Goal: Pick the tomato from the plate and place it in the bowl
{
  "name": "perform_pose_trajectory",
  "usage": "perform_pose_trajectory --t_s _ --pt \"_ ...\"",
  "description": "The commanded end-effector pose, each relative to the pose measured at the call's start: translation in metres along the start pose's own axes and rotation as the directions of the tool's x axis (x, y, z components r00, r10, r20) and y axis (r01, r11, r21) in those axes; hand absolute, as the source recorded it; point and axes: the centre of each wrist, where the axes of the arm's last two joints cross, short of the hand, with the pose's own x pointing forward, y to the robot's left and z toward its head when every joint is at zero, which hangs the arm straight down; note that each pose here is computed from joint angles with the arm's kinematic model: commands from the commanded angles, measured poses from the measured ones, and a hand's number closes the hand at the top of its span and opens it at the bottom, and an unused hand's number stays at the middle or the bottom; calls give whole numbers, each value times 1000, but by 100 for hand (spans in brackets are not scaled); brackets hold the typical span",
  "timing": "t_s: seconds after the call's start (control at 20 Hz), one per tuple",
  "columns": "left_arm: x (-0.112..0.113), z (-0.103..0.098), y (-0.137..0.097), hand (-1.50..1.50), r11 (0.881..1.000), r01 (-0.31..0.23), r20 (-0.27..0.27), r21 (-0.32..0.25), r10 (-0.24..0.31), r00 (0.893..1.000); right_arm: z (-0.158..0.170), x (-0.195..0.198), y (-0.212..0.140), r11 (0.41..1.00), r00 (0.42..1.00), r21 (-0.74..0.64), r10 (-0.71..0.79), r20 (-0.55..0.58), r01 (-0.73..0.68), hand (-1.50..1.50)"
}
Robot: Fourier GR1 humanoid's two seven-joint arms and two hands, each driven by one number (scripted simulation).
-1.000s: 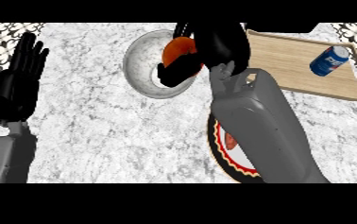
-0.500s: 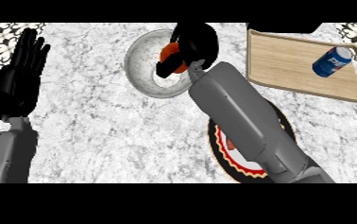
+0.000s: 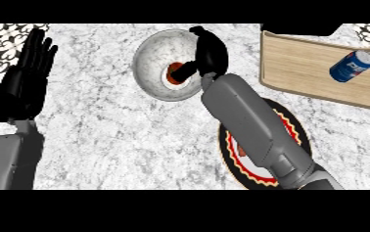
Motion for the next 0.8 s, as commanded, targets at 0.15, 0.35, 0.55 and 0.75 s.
perform_pose_trajectory --t_s 0.15,0.35,0.55,0.75 --pt "-4 -1 -5 0 1000 19 16 16 -19 1000 -6 -8 1 951 971 -215 -196 139 223 -150" --pt "-10 14 28 0 999 12 -10 52 -12 1000 -13 -22 -11 889 948 -332 -275 158 314 -150" --pt "0 12 27 0 999 7 -26 52 -6 1000 -16 -39 -31 840 929 -397 -354 113 368 -150" --pt "6 18 28 0 997 20 -17 68 -19 1000 -13 -92 -71 815 910 -408 -398 119 410 -150"
